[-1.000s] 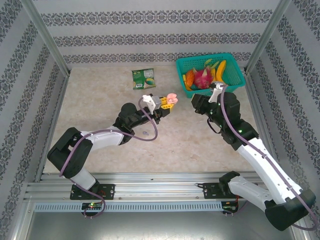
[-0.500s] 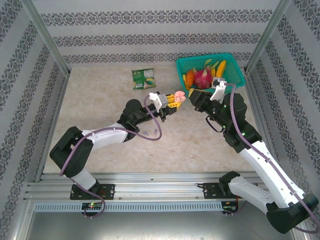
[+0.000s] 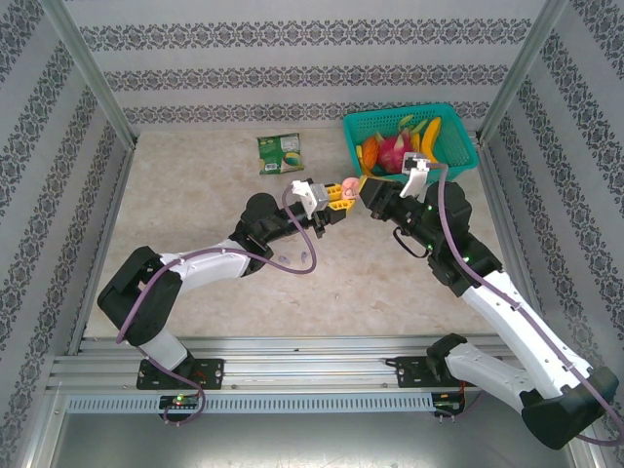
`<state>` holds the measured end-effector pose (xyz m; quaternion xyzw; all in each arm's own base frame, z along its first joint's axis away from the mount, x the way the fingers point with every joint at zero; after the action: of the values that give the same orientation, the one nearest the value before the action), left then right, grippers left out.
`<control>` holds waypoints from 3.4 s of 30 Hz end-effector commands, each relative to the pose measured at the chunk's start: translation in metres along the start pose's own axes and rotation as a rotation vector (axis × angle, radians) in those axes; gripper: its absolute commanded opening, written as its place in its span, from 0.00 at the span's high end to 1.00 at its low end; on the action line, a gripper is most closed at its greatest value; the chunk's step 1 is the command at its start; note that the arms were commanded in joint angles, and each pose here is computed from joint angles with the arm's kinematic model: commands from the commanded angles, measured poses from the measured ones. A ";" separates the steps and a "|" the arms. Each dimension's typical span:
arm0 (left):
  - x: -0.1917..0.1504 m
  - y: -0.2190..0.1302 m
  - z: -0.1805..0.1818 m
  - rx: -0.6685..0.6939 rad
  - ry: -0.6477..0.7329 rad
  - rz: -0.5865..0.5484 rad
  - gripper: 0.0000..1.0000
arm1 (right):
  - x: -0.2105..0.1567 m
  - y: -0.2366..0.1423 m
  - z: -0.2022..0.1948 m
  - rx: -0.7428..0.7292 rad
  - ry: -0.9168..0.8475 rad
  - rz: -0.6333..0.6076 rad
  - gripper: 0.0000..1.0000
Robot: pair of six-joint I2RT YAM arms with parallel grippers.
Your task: Insert the wireless bluetooth earbuds into the charging case
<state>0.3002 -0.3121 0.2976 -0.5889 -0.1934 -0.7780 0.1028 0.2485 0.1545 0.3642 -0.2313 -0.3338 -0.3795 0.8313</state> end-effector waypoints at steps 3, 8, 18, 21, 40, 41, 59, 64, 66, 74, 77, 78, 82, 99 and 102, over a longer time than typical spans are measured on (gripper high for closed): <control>0.010 0.007 -0.003 -0.018 0.026 -0.034 1.00 | -0.008 0.003 0.000 0.020 0.012 0.013 0.79; 0.010 0.007 -0.003 -0.020 0.024 -0.035 1.00 | -0.013 0.006 -0.004 0.012 0.021 0.026 0.79; 0.009 0.007 -0.003 -0.024 0.020 -0.035 1.00 | -0.014 0.012 -0.006 0.008 0.020 0.037 0.79; 0.009 0.007 -0.004 -0.026 0.019 -0.036 1.00 | -0.015 0.013 -0.006 0.005 0.020 0.041 0.80; 0.010 0.007 -0.001 -0.007 0.014 -0.036 1.00 | -0.045 0.019 -0.018 -0.031 -0.054 0.168 0.81; 0.010 0.007 -0.001 -0.006 0.011 -0.036 1.00 | -0.047 0.020 -0.019 -0.035 -0.055 0.174 0.81; -0.006 0.010 -0.002 -0.011 -0.019 -0.001 1.00 | -0.050 0.034 -0.019 -0.057 -0.067 0.229 0.77; -0.007 0.010 -0.002 -0.005 -0.023 0.001 1.00 | -0.054 0.036 -0.022 -0.070 -0.066 0.246 0.77; -0.008 0.010 -0.001 0.006 -0.029 -0.002 1.00 | -0.054 0.035 -0.022 -0.075 -0.066 0.243 0.76; -0.014 0.008 -0.001 0.017 -0.064 -0.015 1.00 | -0.038 0.032 -0.025 -0.130 -0.029 0.180 0.56; -0.014 0.007 -0.001 0.017 -0.066 -0.018 1.00 | -0.032 0.032 -0.026 -0.137 -0.007 0.159 0.53; -0.014 0.007 -0.001 0.018 -0.067 -0.018 1.00 | -0.030 0.032 -0.026 -0.136 -0.002 0.153 0.52; -0.015 0.007 -0.002 0.015 -0.073 -0.019 1.00 | -0.022 0.031 -0.023 -0.127 0.011 0.132 0.50; -0.019 0.003 -0.004 0.017 -0.074 -0.013 1.00 | 0.004 0.012 -0.024 -0.138 0.049 0.051 0.42; -0.021 0.003 -0.005 0.017 -0.075 -0.009 1.00 | 0.011 0.006 -0.023 -0.145 0.044 0.048 0.41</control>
<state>0.3102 -0.3159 0.2713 -0.6244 -0.1968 -0.7466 0.1178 0.2738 0.1426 0.3324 -0.3122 -0.2712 -0.3819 0.8265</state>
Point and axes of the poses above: each hand's point on the last joint's axis, 136 mm out from that joint toward the fingers, its own y axis out along the fingers, its own z axis along the line the jaws close on, x = y × z, the point moved 6 cm from there along -y, back along the fingers, and after that the axes turned 5 degrees about y, right-handed, at the moved point
